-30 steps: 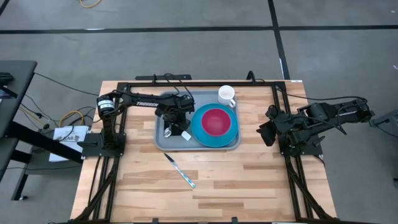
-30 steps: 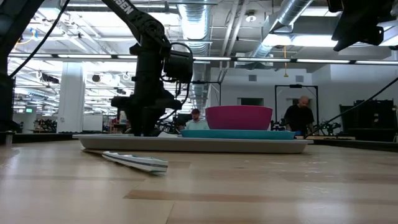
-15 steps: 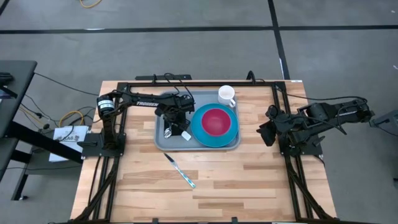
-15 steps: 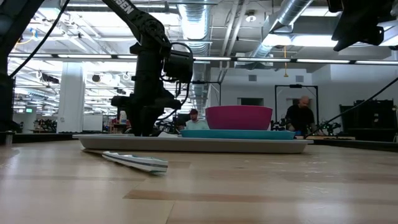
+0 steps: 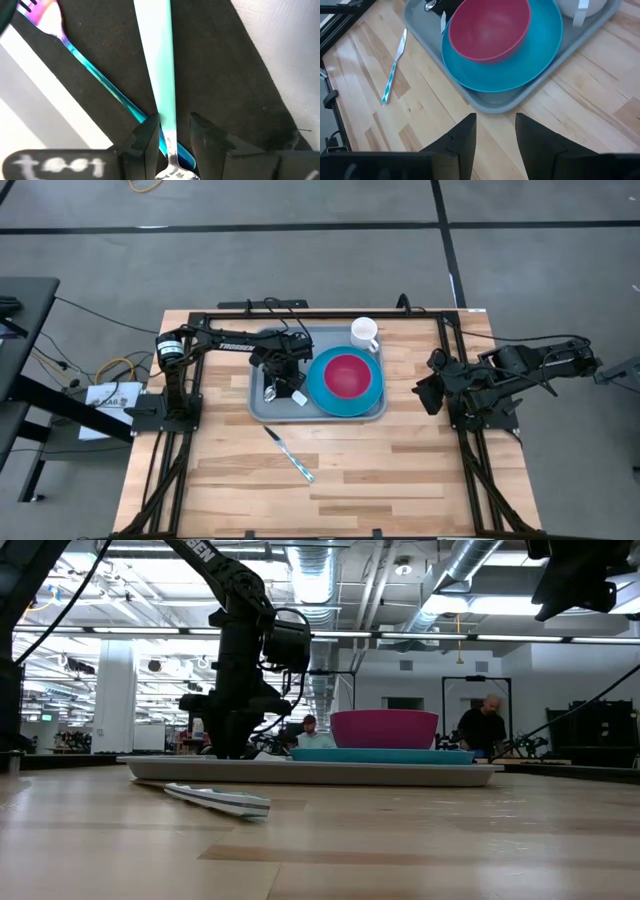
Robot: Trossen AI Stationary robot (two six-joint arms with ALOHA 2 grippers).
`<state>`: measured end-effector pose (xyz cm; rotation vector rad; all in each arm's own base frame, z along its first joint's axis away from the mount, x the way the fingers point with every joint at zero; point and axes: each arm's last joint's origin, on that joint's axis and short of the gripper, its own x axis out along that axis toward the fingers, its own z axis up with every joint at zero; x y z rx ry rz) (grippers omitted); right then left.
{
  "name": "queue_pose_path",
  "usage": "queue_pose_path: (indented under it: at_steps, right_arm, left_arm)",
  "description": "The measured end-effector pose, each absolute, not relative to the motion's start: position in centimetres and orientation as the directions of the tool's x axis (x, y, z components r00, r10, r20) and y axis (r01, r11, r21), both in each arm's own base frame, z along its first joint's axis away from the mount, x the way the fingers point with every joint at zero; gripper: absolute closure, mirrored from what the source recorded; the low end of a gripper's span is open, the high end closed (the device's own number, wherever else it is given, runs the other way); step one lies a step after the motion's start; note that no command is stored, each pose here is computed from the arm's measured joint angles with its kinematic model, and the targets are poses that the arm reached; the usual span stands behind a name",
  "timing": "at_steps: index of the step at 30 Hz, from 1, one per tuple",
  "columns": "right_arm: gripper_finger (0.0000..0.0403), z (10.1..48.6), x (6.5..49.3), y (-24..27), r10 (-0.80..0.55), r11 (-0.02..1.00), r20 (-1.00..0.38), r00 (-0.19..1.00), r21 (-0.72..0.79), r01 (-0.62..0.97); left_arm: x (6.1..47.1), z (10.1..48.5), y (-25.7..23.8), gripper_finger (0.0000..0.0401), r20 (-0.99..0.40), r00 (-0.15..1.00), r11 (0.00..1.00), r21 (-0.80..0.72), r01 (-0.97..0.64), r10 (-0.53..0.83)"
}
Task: Set up tray
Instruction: Put the blue spoon to the right of the blue fork on the black napkin on the gray serving tray
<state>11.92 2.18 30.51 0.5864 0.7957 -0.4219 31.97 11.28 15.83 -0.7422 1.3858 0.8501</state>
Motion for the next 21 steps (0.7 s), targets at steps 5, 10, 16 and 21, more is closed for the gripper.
queue_pose_path:
  at_steps: [5, 10, 16, 21]
  right_arm:
    - [0.0276, 30.5, 11.9, 2.2, -0.134, 0.763, -0.763, 0.632, 0.328, 0.557]
    - [0.0276, 30.5, 11.9, 2.2, -0.134, 0.763, -0.763, 0.632, 0.328, 0.557]
    - [0.0276, 30.5, 11.9, 2.2, -0.133, 0.763, -0.763, 0.632, 0.328, 0.557]
    - [0.0276, 30.5, 11.9, 2.2, -0.134, 0.763, -0.764, 0.632, 0.327, 0.557]
  left_arm:
    - [31.9, 15.6, 11.3, 0.0308, -0.997, 0.000, 0.516, 0.039, -0.856, 0.075]
    - [31.3, 14.7, 11.0, 0.0308, -0.999, -0.017, 0.516, 0.041, -0.856, 0.051]
    - [31.1, 14.6, 10.9, 0.0308, -0.998, -0.021, 0.515, 0.046, -0.856, 0.053]
    - [31.4, 14.8, 11.1, 0.0325, -0.998, -0.019, 0.519, 0.049, -0.853, 0.063]
